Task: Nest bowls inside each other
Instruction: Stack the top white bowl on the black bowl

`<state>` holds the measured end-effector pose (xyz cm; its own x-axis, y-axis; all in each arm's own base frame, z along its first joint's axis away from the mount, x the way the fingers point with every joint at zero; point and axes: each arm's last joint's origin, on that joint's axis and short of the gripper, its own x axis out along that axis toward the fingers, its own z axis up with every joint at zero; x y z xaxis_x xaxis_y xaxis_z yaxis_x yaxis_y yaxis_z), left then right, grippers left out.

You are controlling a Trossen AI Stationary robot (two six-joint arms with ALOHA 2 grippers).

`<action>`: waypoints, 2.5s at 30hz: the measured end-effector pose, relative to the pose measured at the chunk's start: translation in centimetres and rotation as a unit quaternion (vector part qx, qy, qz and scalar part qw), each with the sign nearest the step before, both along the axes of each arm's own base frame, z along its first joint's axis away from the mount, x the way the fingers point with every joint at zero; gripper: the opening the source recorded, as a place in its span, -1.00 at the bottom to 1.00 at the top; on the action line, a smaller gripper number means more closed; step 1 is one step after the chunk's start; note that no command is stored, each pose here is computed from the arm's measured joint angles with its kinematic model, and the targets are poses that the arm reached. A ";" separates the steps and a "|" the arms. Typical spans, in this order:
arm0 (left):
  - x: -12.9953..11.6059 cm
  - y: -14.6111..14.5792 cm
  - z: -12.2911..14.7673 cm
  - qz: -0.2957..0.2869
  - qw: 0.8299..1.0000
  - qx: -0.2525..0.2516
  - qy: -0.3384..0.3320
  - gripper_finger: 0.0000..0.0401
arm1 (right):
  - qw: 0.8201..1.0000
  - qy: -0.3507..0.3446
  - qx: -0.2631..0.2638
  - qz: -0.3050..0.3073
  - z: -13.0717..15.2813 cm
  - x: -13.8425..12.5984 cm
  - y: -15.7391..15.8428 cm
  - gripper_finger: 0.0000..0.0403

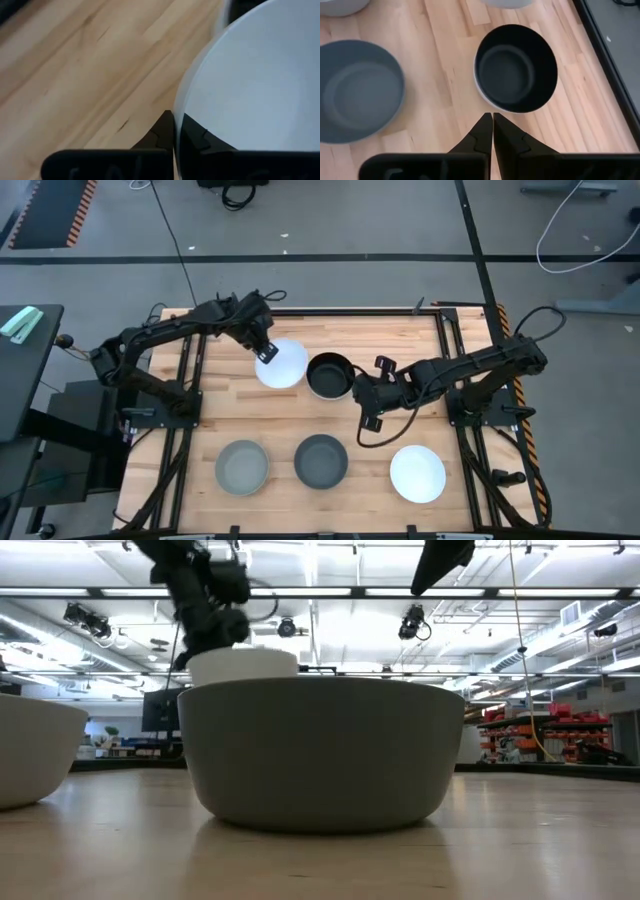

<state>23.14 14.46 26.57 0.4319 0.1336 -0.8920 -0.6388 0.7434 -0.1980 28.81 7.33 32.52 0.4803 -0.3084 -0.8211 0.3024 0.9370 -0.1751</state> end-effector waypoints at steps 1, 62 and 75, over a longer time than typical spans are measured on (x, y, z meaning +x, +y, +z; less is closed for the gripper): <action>0.3 -0.2 0.6 0.000 1.000 0.006 -0.004 -0.96 | 1.000 0.000 0.001 0.000 0.0 0.0 0.1 -0.90; 14.6 3.2 -4.7 -0.138 0.989 -0.012 0.045 -0.93 | 0.976 -0.217 -0.031 0.010 5.1 -8.7 7.8 -0.95; 15.4 2.3 -4.3 -0.156 0.988 -0.009 0.017 -0.93 | 0.976 -0.218 -0.029 0.007 5.1 -8.7 7.8 -0.95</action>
<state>38.57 16.71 22.24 0.4193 -0.0178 -0.9077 -0.3854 0.9017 -0.1957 20.12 15.14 37.58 0.7843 -0.3396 -0.5192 0.3474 0.9338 -0.0859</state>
